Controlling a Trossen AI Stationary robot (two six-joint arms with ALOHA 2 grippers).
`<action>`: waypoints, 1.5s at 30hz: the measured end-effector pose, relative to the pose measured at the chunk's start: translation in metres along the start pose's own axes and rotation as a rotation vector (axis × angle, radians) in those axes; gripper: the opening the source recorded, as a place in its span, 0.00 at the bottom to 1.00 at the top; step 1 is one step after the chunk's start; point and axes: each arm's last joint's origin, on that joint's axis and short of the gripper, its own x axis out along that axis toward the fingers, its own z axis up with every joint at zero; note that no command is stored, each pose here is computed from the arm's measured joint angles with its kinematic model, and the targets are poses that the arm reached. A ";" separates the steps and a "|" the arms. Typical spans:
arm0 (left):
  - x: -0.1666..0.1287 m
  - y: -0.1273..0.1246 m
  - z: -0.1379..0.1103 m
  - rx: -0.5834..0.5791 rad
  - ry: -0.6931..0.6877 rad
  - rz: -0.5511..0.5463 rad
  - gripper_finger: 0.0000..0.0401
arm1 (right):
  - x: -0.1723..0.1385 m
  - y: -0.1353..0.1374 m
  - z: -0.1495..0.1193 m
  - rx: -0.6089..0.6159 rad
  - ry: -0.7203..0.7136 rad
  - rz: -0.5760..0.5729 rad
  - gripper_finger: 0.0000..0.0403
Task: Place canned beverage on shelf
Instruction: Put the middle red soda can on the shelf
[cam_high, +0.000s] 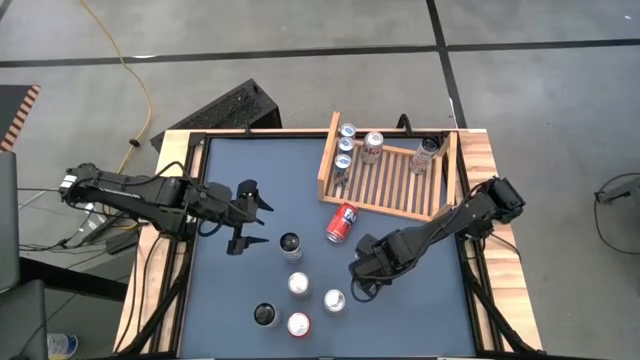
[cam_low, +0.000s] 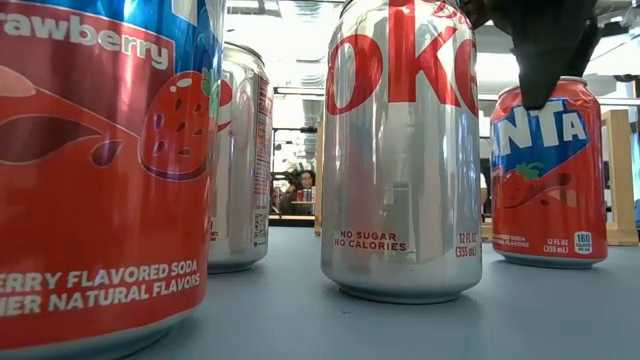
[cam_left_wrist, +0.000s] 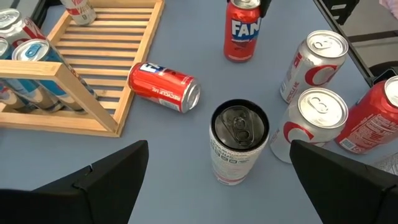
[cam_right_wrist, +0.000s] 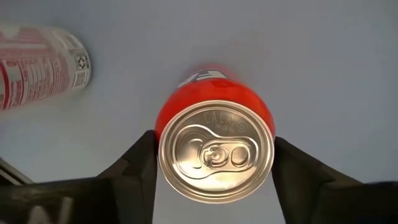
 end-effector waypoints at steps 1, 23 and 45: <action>0.000 0.000 0.000 -0.001 0.000 0.000 0.95 | 0.000 0.000 0.000 -0.021 0.000 0.001 0.52; 0.000 0.000 0.000 -0.012 -0.001 0.009 0.95 | -0.072 -0.083 0.014 -0.136 -0.062 -0.030 0.47; 0.000 0.002 0.001 -0.017 -0.006 0.080 0.95 | -0.096 -0.269 0.119 -0.488 -0.175 -0.194 0.47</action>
